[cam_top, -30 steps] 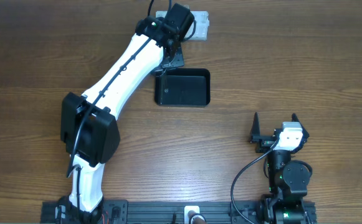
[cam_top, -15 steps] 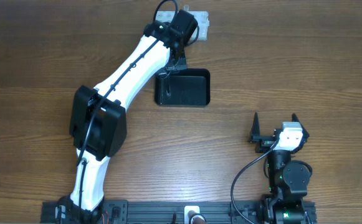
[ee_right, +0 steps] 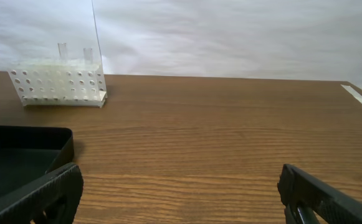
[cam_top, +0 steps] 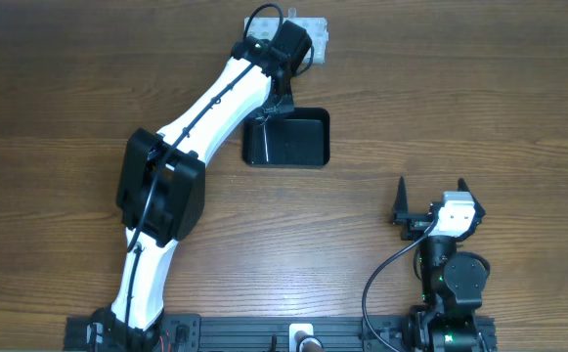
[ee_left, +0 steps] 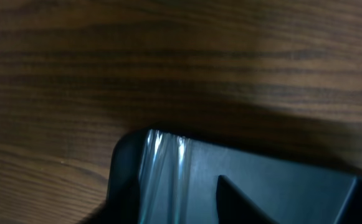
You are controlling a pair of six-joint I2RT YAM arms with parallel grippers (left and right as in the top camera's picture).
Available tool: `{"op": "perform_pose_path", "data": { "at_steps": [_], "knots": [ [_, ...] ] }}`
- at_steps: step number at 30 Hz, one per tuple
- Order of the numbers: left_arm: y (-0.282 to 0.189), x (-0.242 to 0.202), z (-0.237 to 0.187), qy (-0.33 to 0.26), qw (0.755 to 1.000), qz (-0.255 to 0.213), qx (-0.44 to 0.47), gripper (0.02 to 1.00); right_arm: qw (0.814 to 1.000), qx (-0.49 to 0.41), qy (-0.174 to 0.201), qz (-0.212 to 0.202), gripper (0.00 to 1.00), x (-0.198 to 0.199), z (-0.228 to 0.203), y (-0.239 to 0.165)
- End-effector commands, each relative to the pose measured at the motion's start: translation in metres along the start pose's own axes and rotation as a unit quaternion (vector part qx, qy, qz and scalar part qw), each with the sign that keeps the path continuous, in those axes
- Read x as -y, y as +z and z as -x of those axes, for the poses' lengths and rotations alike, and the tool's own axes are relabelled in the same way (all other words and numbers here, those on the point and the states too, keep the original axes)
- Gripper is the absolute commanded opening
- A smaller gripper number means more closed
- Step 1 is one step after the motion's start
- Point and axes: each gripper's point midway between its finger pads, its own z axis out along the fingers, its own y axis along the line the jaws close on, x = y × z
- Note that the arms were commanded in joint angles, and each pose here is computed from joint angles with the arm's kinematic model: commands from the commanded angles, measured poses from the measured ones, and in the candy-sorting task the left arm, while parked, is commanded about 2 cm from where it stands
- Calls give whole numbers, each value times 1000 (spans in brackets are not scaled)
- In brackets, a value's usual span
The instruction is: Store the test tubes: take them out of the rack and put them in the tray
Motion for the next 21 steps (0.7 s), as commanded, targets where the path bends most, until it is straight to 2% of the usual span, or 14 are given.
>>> {"op": "perform_pose_path", "data": {
  "at_steps": [1, 7, 13, 17, 21],
  "knots": [
    [-19, -3, 28, -7, 998, 6, 67, 544, 1000, 0, -2, 0, 991, 0, -2, 0],
    [-92, -1, 90, 46, 978, -59, 197, 652, 1000, 0, -2, 0, 993, 0, -2, 0],
    [-196, -37, 148, 40, 926, -118, 356, 831, 1000, 0, -2, 0, 991, 0, -2, 0],
    [-247, -74, 155, 44, 882, -154, 443, 853, 1000, 0, -2, 0, 993, 0, -2, 0],
    [-265, -124, 137, 28, 857, -163, 488, 882, 1000, 0, -2, 0, 991, 0, -2, 0]
  ]
}}
